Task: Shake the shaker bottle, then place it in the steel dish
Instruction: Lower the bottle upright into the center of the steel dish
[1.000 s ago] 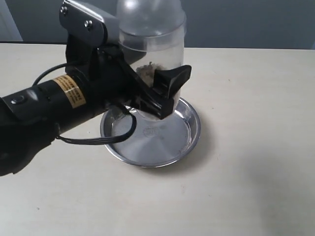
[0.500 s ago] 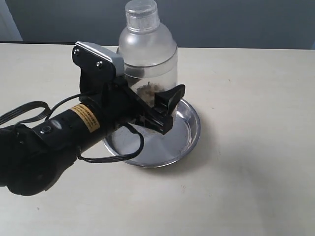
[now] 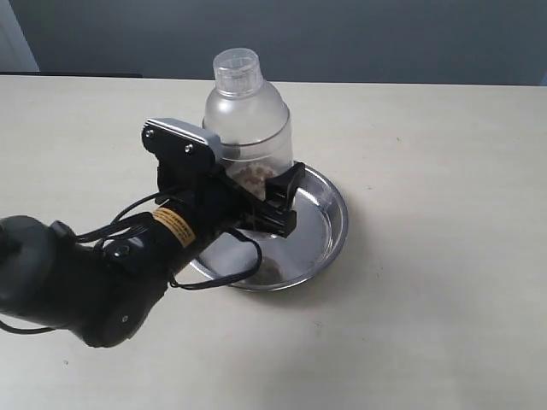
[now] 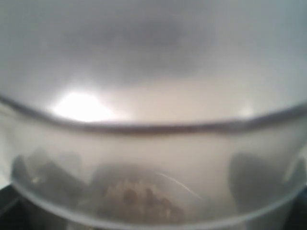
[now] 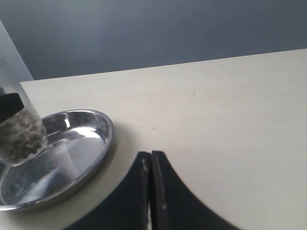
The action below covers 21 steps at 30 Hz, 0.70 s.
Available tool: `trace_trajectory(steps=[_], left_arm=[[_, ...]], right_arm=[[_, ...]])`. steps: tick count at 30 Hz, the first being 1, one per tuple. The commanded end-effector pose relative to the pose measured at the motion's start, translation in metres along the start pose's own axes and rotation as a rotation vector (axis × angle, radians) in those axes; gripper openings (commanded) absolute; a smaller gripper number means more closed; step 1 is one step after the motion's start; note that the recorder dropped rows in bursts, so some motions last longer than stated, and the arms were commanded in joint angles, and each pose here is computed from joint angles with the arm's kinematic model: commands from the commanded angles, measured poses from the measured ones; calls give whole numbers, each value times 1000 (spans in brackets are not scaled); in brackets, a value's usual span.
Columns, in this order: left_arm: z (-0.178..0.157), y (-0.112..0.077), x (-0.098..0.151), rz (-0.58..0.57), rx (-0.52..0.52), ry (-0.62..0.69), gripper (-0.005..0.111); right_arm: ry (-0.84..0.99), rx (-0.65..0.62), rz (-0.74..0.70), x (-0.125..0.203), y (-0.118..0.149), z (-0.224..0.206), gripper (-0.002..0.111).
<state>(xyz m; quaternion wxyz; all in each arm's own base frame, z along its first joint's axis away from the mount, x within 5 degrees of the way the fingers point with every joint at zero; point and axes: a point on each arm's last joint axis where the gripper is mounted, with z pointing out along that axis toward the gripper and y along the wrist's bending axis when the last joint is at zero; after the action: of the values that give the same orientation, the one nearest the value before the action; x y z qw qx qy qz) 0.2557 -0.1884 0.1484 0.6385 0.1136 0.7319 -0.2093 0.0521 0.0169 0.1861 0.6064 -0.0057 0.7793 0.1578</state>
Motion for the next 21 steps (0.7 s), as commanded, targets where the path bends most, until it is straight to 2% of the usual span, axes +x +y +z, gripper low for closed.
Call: trace_trajectory(steps=[1,14,21], left_arm=[[8,5,-4,-19,-39,-93,0],[26,7,24,3,-55,-42,0],[27,7,25,50,-64,-40,0]], right_arm=[[-10,0,-3,0,0,0,-1],[-10,0,-3,0,0,0,-1],[-10,0,-3,0,0,0,-1]])
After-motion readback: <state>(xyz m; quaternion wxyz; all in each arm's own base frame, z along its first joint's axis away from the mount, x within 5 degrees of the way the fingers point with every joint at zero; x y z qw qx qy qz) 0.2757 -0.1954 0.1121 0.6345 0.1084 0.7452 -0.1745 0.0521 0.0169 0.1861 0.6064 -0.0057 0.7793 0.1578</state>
